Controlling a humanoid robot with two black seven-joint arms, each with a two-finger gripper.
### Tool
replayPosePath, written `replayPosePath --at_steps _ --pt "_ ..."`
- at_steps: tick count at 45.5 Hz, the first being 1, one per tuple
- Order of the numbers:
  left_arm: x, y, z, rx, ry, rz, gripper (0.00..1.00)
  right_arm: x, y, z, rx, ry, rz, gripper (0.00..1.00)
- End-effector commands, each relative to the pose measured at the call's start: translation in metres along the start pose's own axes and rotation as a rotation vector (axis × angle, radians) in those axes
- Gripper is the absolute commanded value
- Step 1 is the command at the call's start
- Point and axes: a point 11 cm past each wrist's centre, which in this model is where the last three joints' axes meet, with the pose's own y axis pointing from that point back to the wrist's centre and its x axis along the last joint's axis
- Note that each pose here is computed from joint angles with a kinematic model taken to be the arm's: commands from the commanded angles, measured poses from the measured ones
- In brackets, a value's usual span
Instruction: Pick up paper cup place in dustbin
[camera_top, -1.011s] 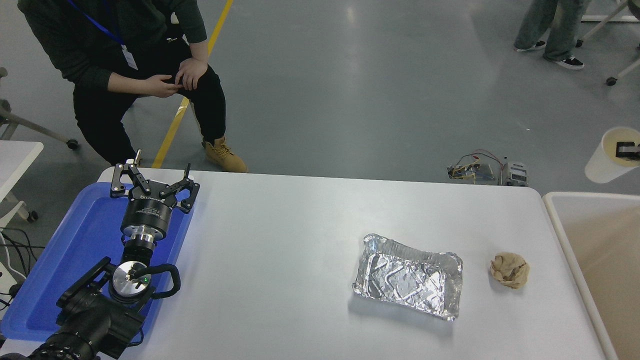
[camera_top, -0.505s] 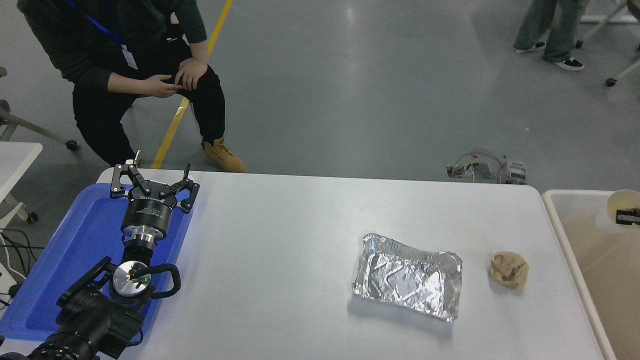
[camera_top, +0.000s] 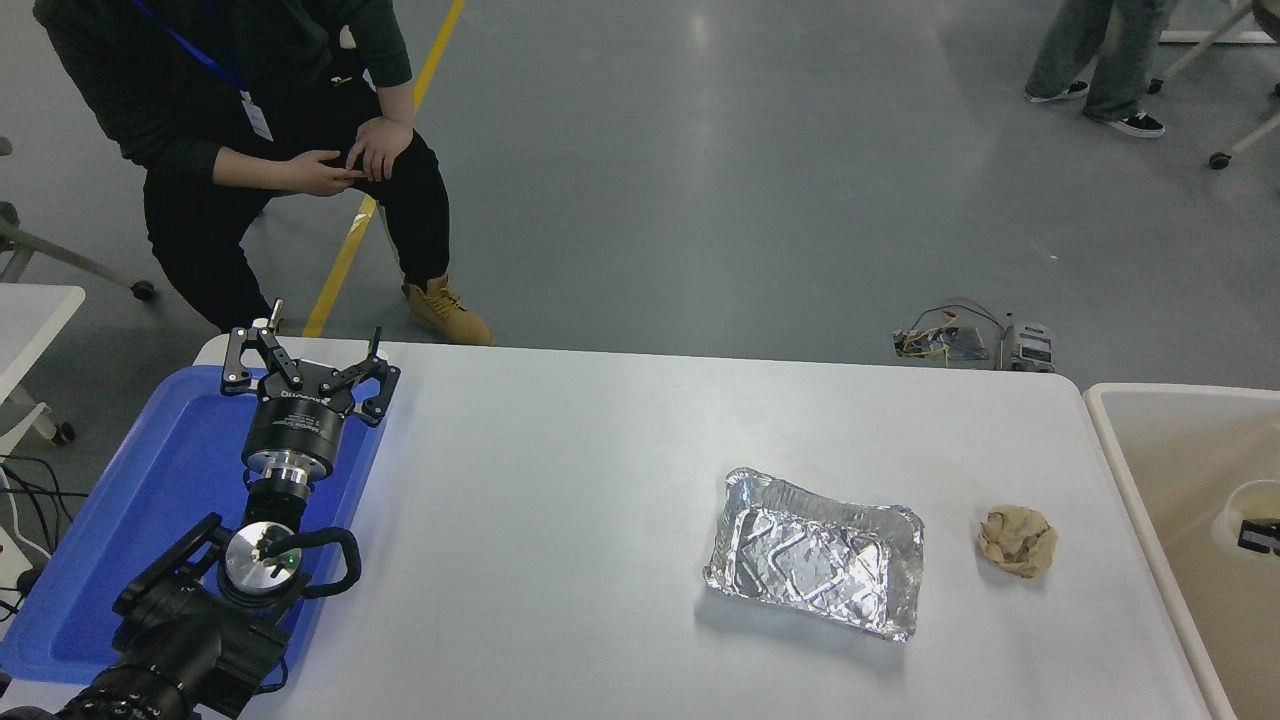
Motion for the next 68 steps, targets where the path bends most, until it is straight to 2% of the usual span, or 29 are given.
replayPosePath --at_steps 1,8,10,13,15,16,19,20,30,40,50,59,68 --pt "0.000 0.000 0.000 0.000 0.000 0.000 1.00 -0.011 0.001 0.001 -0.007 -0.007 -0.010 0.00" --pt "0.000 0.000 0.000 0.000 0.000 0.000 1.00 -0.012 0.001 0.002 -0.007 -0.006 -0.011 0.00" --pt "0.000 0.000 0.000 0.000 0.000 0.000 1.00 -0.013 0.001 0.002 -0.008 -0.005 -0.014 0.05" --pt "0.000 0.000 0.000 0.000 0.000 0.000 1.00 -0.013 0.001 0.002 -0.009 -0.010 -0.014 0.19" --pt "0.000 0.000 0.000 0.000 0.000 0.000 1.00 -0.013 0.001 0.002 -0.007 -0.015 -0.012 0.33" --pt "0.000 0.000 0.000 -0.001 0.000 0.000 1.00 -0.014 0.001 0.001 -0.006 -0.022 -0.014 0.45" --pt "0.000 0.000 0.000 -0.001 0.000 0.000 1.00 -0.011 0.000 0.000 -0.003 -0.061 -0.002 0.94" --pt "0.000 0.000 0.000 0.000 0.000 0.000 1.00 -0.009 0.000 -0.001 -0.003 -0.080 0.005 1.00" --pt "0.000 0.000 0.000 0.000 0.000 0.000 1.00 0.004 -0.001 -0.008 0.009 -0.195 0.020 1.00" --pt "0.000 0.000 0.000 0.000 0.000 0.000 1.00 0.117 0.006 -0.035 0.081 -0.206 0.188 1.00" --pt "0.000 0.000 0.000 0.000 0.000 0.000 1.00 0.210 0.035 -0.085 0.197 -0.106 0.257 1.00" --pt "0.000 0.000 0.000 0.000 0.000 0.000 1.00 0.251 0.071 -0.167 0.378 -0.104 0.247 1.00" --pt "0.000 0.000 -0.001 0.001 0.001 0.000 1.00 0.264 0.113 -0.229 0.530 -0.072 0.129 1.00"
